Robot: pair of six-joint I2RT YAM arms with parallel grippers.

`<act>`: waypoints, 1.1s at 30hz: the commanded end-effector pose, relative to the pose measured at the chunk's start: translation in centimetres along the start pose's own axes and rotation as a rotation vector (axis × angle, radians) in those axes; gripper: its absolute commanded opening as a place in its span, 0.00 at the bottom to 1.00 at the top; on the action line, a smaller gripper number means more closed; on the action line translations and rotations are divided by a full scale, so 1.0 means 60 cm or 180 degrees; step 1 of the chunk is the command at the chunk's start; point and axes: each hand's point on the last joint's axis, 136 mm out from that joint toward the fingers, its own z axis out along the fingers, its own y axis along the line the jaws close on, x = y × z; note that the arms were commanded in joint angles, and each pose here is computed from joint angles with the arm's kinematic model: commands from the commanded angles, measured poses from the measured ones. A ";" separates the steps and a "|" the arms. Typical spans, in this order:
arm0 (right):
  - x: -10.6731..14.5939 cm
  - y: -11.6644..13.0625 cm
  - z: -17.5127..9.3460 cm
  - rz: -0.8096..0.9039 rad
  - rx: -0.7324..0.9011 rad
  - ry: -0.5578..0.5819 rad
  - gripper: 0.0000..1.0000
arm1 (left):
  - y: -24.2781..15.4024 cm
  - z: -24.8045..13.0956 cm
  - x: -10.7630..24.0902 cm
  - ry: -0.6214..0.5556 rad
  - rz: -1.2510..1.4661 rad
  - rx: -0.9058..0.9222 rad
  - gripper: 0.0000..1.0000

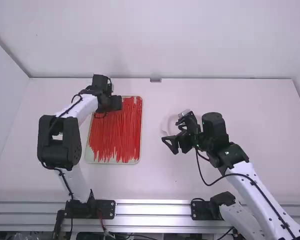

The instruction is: Fasten the cable tie

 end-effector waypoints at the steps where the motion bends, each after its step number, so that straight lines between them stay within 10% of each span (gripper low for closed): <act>1: -0.021 0.005 -0.005 -0.0057 -0.0019 -0.0070 0.98 | 0.003 0.020 0.030 0.0135 -0.0010 -0.0011 0.78; 33: -0.020 0.003 -0.005 -0.0056 0.0002 -0.0059 0.99 | -0.007 0.049 0.018 -0.0124 -0.0108 0.0175 0.83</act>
